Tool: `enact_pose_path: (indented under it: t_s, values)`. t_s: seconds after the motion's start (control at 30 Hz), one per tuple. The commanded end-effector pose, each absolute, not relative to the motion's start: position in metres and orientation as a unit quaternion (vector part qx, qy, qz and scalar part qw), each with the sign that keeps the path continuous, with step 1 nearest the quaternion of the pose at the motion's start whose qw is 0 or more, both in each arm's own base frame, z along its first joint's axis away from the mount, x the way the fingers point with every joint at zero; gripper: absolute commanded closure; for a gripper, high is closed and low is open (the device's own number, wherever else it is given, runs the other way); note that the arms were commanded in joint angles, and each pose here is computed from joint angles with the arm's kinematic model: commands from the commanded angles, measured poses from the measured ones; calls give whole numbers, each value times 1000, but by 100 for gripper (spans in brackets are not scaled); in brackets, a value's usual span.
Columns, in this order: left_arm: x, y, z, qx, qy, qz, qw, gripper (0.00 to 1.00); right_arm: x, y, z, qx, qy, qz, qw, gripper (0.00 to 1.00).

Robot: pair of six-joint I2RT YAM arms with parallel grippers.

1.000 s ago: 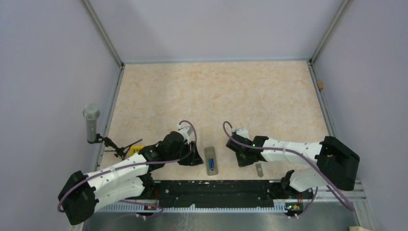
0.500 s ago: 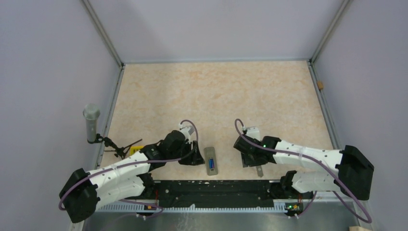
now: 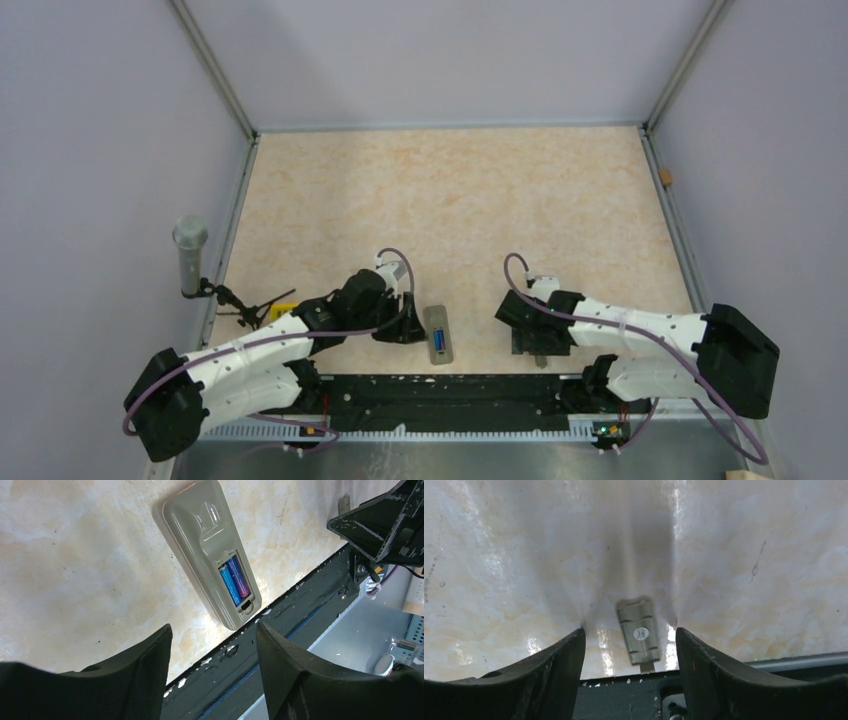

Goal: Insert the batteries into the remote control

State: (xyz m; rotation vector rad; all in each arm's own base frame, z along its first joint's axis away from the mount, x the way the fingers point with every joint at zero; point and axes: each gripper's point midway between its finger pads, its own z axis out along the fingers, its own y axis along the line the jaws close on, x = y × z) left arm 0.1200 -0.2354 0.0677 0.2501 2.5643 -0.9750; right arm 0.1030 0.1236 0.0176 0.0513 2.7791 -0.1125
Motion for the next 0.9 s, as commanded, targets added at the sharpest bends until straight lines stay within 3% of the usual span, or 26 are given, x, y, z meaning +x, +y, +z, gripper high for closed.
enact_pose_path:
  t_s: [0.0,0.4,0.87]
  values:
    - [127,-246,85,106,898,-369,212,36,104,127,14,44,982,-21,181,34]
    - [127,-249,83,107,898,-372,207,36,87,146,-4,44,986,56,148,42]
    - [126,-247,82,104,900,-370,207,36,94,183,-8,-2,987,93,132,59]
